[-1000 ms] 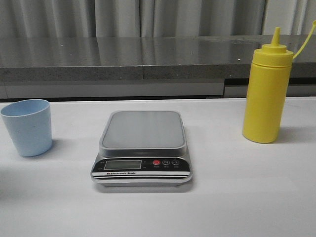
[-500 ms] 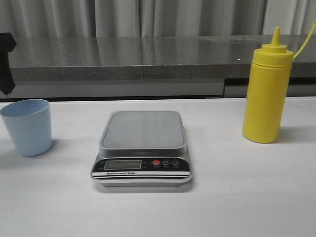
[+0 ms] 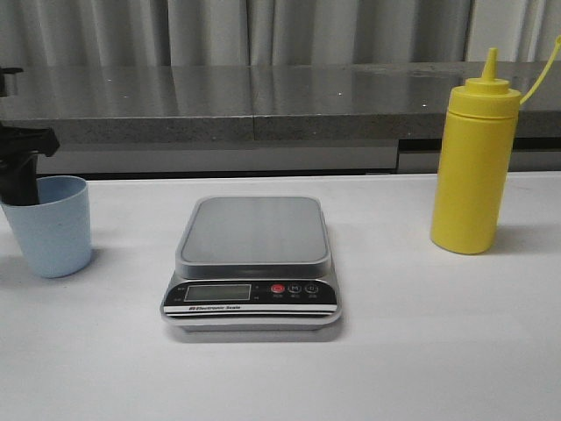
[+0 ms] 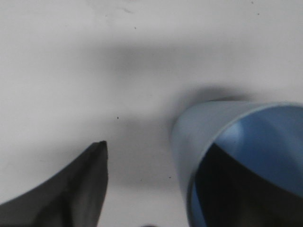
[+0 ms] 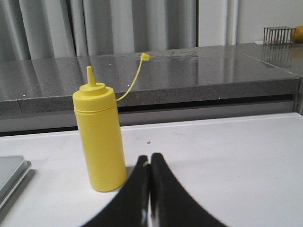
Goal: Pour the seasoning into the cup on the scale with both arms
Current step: 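Lower the left gripper into the light blue cup and grasp its rim, then lift the blue cup with the left gripper and lower it onto the scale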
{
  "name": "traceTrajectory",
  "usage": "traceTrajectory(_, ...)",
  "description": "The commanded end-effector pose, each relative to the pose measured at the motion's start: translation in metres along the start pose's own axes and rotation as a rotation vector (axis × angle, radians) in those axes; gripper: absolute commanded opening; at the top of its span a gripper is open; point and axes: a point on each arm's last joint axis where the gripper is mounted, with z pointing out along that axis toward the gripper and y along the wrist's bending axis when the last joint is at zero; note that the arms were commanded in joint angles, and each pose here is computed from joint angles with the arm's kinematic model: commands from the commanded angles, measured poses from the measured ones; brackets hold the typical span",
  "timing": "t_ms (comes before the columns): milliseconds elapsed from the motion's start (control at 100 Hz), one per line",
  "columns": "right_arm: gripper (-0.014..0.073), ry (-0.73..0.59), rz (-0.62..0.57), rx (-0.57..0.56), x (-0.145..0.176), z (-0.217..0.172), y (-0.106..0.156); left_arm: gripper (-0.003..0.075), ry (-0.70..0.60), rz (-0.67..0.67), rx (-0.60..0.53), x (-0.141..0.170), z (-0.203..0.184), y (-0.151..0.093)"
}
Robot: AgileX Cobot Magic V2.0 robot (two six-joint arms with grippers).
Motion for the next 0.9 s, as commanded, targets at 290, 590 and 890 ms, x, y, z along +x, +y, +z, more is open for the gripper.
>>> traceTrajectory(290, -0.0068, -0.11, -0.015, -0.02, -0.014, -0.003, 0.002, -0.002, -0.111, -0.004, 0.026, -0.014, -0.027, -0.006)
traceTrajectory(590, -0.0068, -0.11, -0.015, -0.02, -0.014, -0.003, 0.002, -0.002, -0.22, 0.061, 0.051, -0.034, -0.061, -0.027)
traceTrajectory(890, -0.0068, -0.11, -0.015, -0.02, -0.014, -0.003, 0.002, -0.002, -0.373, 0.311, 0.146, -0.048, -0.119, -0.113)
